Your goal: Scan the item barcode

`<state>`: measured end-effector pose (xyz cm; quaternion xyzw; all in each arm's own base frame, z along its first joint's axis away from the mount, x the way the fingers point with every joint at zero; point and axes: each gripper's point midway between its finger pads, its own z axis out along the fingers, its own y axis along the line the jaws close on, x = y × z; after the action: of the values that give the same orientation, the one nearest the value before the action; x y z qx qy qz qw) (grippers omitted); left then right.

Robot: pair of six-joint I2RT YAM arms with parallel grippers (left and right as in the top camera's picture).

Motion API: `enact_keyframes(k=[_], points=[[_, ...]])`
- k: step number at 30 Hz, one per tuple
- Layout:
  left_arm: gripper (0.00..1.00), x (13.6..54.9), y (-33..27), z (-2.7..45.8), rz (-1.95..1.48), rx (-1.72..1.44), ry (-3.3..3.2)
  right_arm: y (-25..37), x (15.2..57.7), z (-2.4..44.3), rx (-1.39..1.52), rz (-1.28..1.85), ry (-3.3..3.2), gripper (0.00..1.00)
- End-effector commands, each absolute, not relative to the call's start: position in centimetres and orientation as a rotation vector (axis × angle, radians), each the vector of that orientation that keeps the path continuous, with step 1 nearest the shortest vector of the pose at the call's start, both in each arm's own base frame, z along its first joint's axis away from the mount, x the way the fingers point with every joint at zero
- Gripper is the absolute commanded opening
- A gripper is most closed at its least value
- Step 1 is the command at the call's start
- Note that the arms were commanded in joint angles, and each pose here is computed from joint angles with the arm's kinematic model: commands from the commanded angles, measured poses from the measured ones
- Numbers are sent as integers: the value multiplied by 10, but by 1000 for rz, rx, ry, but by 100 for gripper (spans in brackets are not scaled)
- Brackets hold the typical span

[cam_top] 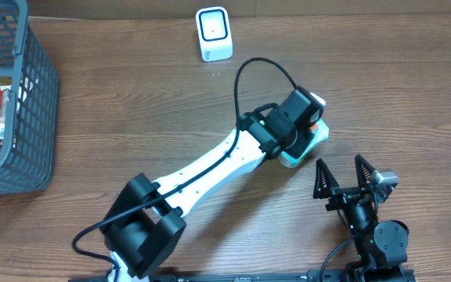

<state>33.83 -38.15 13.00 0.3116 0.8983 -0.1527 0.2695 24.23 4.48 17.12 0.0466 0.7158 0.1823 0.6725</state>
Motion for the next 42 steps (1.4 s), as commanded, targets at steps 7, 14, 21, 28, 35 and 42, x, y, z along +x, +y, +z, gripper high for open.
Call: enact_keyframes(k=[7, 14, 21, 28, 35, 42], points=[[21, 369, -287, 152, -298, 542, 2597, 41, 243, 169, 121, 396, 1607, 100], [14, 355, -240, 113, -161, 323, 2833, 41, 243, 169, 121, 395, 1607, 100], [21, 336, -213, 60, -32, 21, 2907, 41, 243, 169, 121, 395, 1607, 100], [35, 319, -208, 10, -81, -43, 2921, 41, 243, 169, 121, 395, 1607, 100], [59, 344, -203, 48, -85, 93, 2867, 41, 243, 169, 121, 395, 1608, 100], [73, 360, -189, 86, -156, -3, 2885, 41, 243, 169, 121, 395, 1607, 100]])
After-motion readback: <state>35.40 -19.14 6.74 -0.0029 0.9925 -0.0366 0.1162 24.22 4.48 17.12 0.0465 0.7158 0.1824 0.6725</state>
